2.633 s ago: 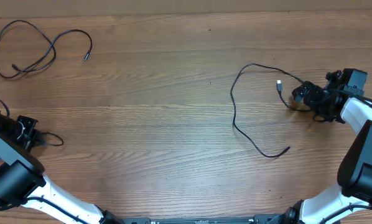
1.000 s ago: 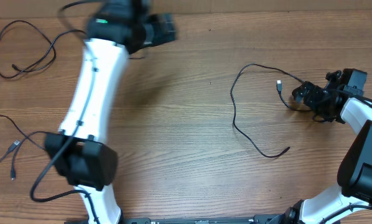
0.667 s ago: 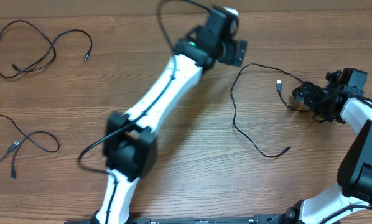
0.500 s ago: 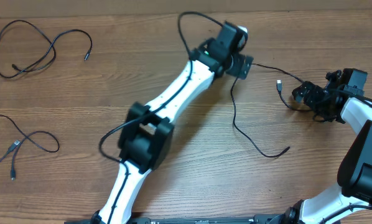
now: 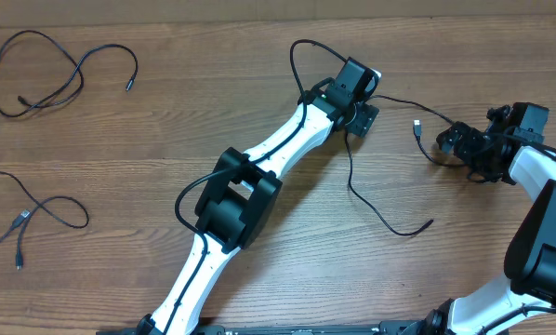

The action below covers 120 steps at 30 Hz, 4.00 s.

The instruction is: Untangle cables

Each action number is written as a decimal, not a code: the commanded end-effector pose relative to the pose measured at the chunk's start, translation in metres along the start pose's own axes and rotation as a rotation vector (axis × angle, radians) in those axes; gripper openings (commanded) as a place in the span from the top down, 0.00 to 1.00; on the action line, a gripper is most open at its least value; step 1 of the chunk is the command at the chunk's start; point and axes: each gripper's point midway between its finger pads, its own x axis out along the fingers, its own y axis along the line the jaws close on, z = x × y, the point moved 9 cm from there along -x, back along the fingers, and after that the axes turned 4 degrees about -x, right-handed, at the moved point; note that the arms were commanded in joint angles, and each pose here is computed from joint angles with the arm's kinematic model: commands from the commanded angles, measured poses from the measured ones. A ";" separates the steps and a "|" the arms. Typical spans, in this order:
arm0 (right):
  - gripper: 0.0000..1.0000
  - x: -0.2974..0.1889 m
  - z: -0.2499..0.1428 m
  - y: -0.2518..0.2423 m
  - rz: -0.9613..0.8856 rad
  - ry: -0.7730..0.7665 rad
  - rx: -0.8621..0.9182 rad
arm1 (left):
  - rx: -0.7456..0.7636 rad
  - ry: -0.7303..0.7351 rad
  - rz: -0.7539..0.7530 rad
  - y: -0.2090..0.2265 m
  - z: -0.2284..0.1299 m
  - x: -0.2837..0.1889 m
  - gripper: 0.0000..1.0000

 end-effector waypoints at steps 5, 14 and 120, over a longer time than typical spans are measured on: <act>0.00 0.009 -0.016 -0.002 0.006 0.068 0.029 | -0.029 0.066 -0.088 -0.008 -0.015 0.014 0.25; 0.00 0.009 -0.016 -0.002 0.006 0.068 0.029 | -0.061 0.138 -0.013 0.000 -0.030 0.021 0.96; 0.00 0.009 -0.016 -0.002 0.006 0.068 0.029 | -0.951 0.123 0.642 0.285 -0.140 -0.286 0.00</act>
